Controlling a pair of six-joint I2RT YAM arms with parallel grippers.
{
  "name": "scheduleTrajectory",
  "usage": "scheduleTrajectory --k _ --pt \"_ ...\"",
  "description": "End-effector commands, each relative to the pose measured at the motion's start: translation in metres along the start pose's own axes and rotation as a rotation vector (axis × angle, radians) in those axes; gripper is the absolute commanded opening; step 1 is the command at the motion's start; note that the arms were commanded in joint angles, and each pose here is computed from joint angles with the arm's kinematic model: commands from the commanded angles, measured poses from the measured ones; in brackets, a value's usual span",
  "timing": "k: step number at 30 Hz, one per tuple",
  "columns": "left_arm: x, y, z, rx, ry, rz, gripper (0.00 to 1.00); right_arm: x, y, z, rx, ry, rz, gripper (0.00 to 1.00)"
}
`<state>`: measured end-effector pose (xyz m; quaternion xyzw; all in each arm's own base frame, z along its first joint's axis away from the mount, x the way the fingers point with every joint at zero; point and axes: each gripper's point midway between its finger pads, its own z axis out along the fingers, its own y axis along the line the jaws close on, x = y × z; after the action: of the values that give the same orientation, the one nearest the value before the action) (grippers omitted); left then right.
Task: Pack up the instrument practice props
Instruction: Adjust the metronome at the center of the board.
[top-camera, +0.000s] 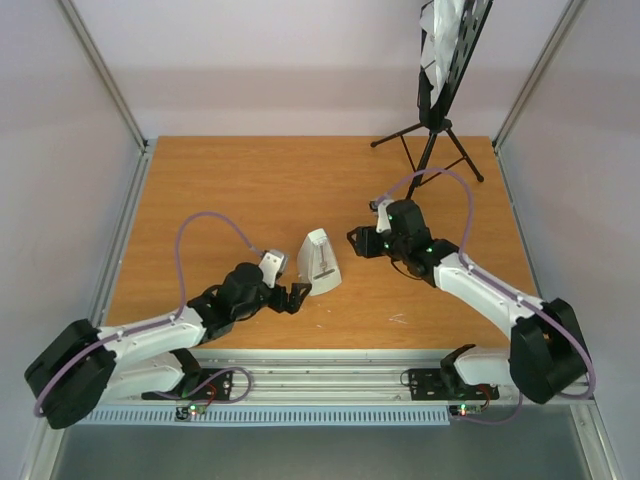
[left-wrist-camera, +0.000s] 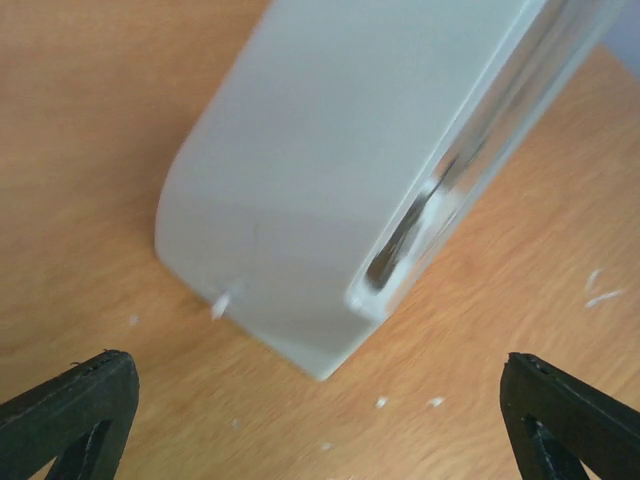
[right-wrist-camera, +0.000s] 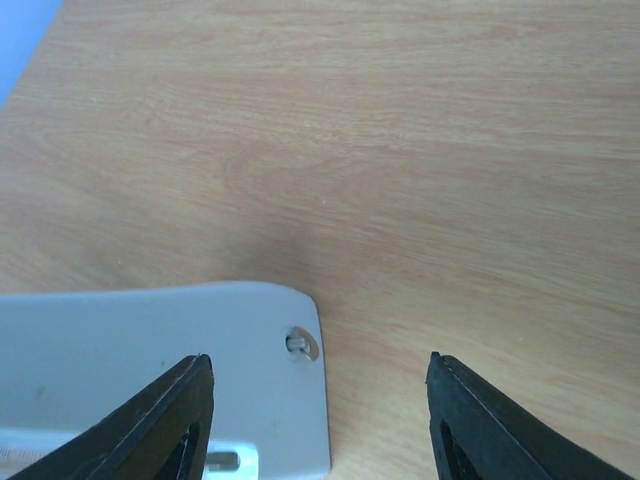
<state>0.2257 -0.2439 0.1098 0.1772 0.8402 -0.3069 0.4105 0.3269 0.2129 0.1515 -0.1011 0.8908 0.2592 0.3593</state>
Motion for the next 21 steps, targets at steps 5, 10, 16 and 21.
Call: scheduleTrajectory --k 5,10,16,21 --pt "0.013 0.011 0.031 -0.027 0.021 0.084 0.99 -0.004 0.001 -0.06 0.033 -0.095 -0.048 0.67" --pt "0.009 0.003 0.042 0.03 0.026 0.078 0.99 -0.009 0.006 -0.098 0.044 -0.153 -0.093 0.77" --pt "0.014 0.005 0.052 0.029 0.039 0.127 0.99 -0.01 0.007 -0.113 0.049 -0.188 -0.103 0.8" --pt "0.012 0.007 0.058 -0.008 0.046 0.163 1.0 -0.007 0.006 -0.112 0.048 -0.184 -0.102 0.83"
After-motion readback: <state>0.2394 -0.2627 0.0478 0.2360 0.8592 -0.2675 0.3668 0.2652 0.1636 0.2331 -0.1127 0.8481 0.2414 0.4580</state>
